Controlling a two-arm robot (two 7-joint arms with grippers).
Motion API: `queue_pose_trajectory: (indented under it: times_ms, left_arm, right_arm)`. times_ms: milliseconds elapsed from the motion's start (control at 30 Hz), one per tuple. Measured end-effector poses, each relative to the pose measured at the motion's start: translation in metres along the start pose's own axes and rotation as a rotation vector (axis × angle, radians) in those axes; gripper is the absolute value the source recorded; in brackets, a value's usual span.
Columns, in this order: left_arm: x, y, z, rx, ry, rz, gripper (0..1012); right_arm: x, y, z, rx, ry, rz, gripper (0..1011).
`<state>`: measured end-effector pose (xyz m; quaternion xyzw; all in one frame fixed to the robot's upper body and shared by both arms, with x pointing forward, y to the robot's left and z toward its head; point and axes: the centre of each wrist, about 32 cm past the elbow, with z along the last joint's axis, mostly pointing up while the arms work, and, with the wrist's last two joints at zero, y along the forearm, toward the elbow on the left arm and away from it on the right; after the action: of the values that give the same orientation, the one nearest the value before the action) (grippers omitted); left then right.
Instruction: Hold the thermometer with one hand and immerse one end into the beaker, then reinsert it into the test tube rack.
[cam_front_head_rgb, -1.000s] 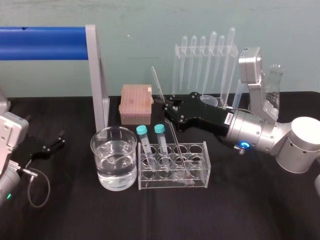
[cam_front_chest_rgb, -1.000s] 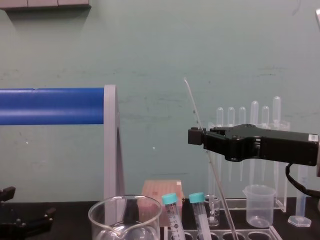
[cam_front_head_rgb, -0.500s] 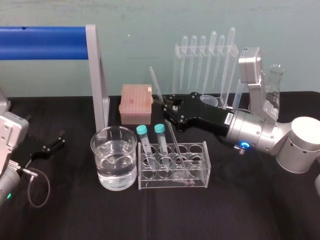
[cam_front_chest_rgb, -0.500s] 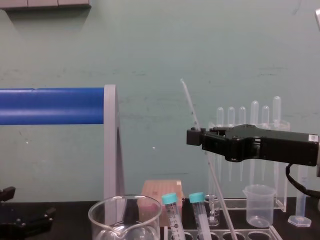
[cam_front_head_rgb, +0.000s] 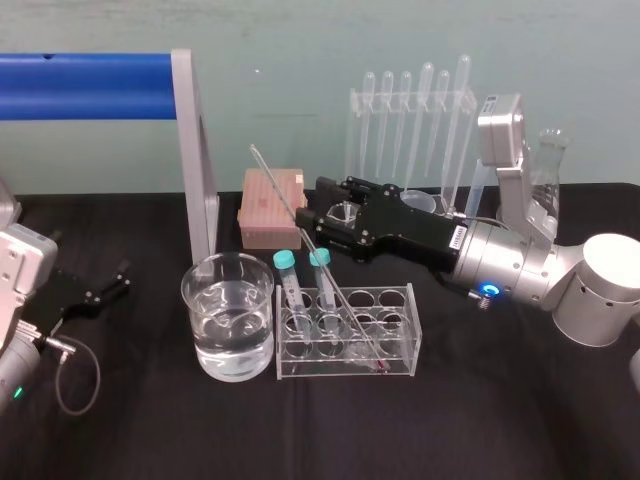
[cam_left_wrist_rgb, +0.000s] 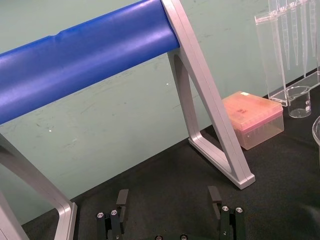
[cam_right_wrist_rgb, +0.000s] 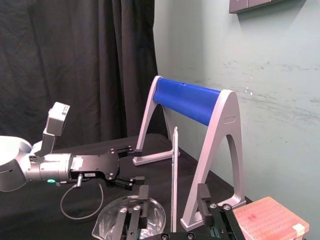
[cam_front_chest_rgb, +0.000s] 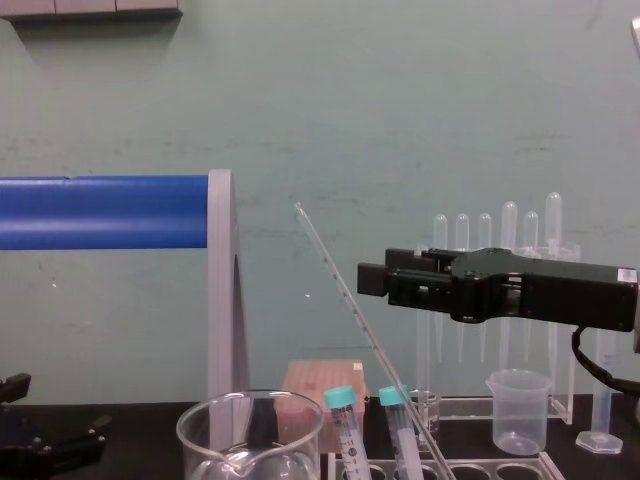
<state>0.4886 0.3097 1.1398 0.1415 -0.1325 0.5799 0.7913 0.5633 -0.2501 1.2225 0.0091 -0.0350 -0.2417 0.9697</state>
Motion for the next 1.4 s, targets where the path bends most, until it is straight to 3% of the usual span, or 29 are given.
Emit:
queue_pose_trajectory:
  times_ms: [133, 233, 333, 433, 500, 600, 633, 800, 833, 867, 1033, 1400]
  left_arm:
    - [0.0000, 0.000, 0.000, 0.000, 0.000, 0.000, 1008]
    - [0.0000, 0.000, 0.000, 0.000, 0.000, 0.000, 1008]
    - [0.0000, 0.000, 0.000, 0.000, 0.000, 0.000, 1008]
    - [0.0000, 0.000, 0.000, 0.000, 0.000, 0.000, 1008]
    - [0.0000, 0.000, 0.000, 0.000, 0.000, 0.000, 1008]
    - [0.0000, 0.000, 0.000, 0.000, 0.000, 0.000, 1008]
    - [0.0000, 0.000, 0.000, 0.000, 0.000, 0.000, 1008]
    - [0.0000, 0.000, 0.000, 0.000, 0.000, 0.000, 1008]
    - [0.0000, 0.000, 0.000, 0.000, 0.000, 0.000, 1008]
    - [0.0000, 0.000, 0.000, 0.000, 0.000, 0.000, 1008]
    - [0.0000, 0.000, 0.000, 0.000, 0.000, 0.000, 1008]
    - [0.0000, 0.000, 0.000, 0.000, 0.000, 0.000, 1008]
  right_arm:
    - [0.0000, 0.000, 0.000, 0.001, 0.000, 0.000, 750]
    - [0.0017, -0.003, 0.003, 0.014, 0.000, -0.010, 807]
    - [0.0061, -0.013, 0.012, 0.051, -0.003, -0.072, 895]
    - [0.0104, -0.028, 0.020, 0.083, -0.011, -0.197, 973]
    - [0.0117, -0.039, 0.021, 0.082, -0.032, -0.329, 1002]
    - [0.0103, -0.048, 0.015, 0.038, -0.063, -0.473, 1002]
    - [0.0081, -0.051, 0.008, -0.010, -0.079, -0.563, 1002]
    - [0.0001, -0.055, -0.024, -0.169, -0.056, -0.751, 1002]
    - [0.0001, -0.055, -0.024, -0.169, -0.056, -0.751, 1002]
    - [-0.0027, -0.055, -0.035, -0.210, -0.047, -0.787, 1002]
    - [-0.0074, -0.053, -0.052, -0.267, -0.031, -0.820, 1002]
    - [-0.0064, -0.054, -0.049, -0.258, -0.035, -0.816, 1002]
